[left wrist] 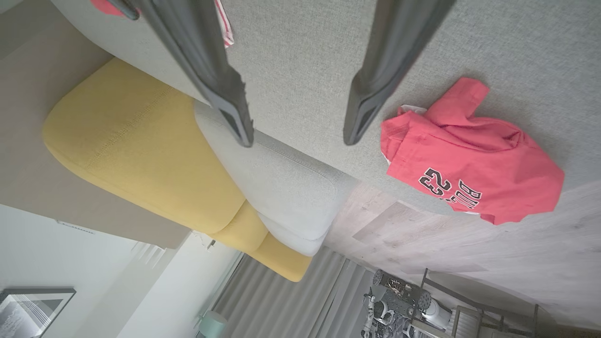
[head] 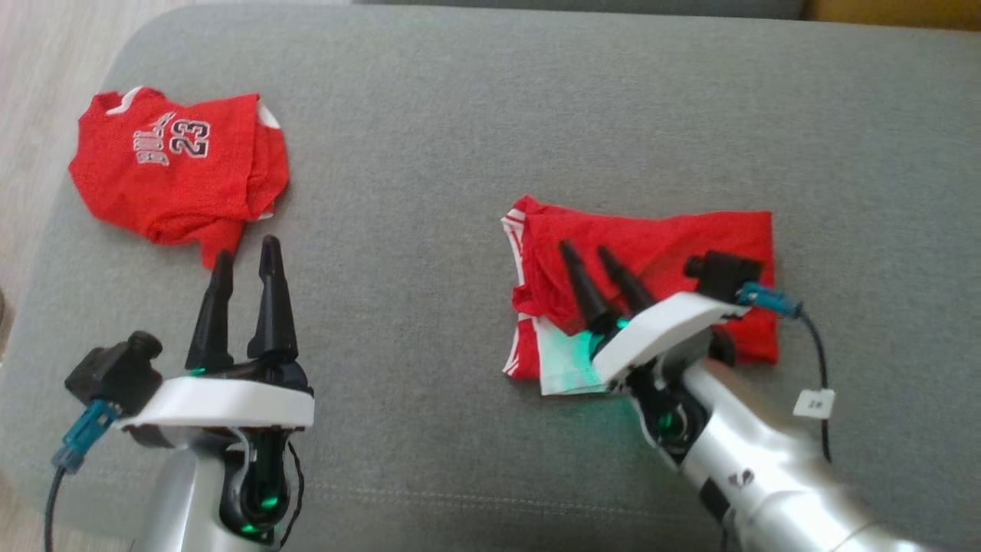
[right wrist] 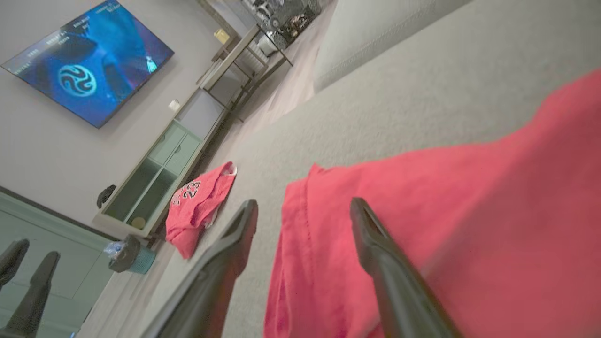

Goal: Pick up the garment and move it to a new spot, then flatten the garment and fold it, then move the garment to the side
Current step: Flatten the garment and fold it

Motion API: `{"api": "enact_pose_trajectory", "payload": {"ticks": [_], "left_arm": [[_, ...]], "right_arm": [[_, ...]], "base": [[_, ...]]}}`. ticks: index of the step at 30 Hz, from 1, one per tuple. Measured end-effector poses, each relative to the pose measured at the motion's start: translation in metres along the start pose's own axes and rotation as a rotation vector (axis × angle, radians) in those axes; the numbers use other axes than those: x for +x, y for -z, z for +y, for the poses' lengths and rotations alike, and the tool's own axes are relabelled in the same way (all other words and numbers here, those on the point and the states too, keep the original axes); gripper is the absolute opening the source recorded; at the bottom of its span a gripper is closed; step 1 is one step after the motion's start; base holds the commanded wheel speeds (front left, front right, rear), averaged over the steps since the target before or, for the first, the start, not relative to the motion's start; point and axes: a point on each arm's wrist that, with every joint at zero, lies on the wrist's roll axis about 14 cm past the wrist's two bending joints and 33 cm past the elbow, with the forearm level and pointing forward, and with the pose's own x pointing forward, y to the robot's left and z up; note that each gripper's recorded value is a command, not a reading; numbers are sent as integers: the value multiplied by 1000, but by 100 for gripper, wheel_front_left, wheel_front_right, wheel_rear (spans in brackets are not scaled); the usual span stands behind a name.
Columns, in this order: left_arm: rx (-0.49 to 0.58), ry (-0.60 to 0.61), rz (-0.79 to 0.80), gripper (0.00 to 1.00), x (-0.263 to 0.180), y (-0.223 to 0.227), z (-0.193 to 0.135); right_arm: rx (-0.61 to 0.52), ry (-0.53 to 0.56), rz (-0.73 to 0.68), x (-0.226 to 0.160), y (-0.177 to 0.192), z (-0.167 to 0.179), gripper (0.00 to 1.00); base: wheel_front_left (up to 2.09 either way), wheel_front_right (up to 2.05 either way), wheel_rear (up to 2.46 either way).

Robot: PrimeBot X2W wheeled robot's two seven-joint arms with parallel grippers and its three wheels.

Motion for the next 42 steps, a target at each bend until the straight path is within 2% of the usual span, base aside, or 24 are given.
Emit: {"api": "enact_pose_trajectory", "payload": {"ticks": [4,7,8,10,11,15,17,25,28,31,36,42], "left_arm": [[-7,23,-3,100,2,-1,-8],[-12,45,-3,100,3,0,-16],[-12,45,-3,100,3,0,-16],[-18,64,3,100,3,2,-22],[-18,64,3,100,3,2,-22],[-23,85,8,100,5,5,-30],[-25,93,8,100,6,5,-33],[-22,93,15,100,6,8,-32],[-3,103,22,100,5,10,-34],[34,122,45,100,-1,17,-38],[59,117,44,100,-6,16,-35],[87,128,6,100,-4,5,-39]], "right_arm": [[-116,76,-79,-2,-36,-24,100],[-247,129,-128,-10,-69,-43,100],[-247,129,-128,-10,-69,-43,100],[-366,194,-187,-27,-105,-67,100],[-366,194,-187,-27,-105,-67,100],[-538,245,-255,-52,-144,-84,100],[-567,267,-298,-64,-155,-89,100],[-617,359,-354,-109,-140,-111,100],[-640,359,-394,-119,-139,-103,100],[-614,382,-435,-129,-135,-99,100],[-607,406,-424,-139,-117,-98,100],[-613,410,-437,-140,-118,-94,100]], "base": [[0,0,0],[0,0,0],[0,0,0],[0,0,0],[0,0,0],[0,0,0],[0,0,0],[0,0,0],[0,0,0],[0,0,0],[0,0,0],[0,0,0]]}}
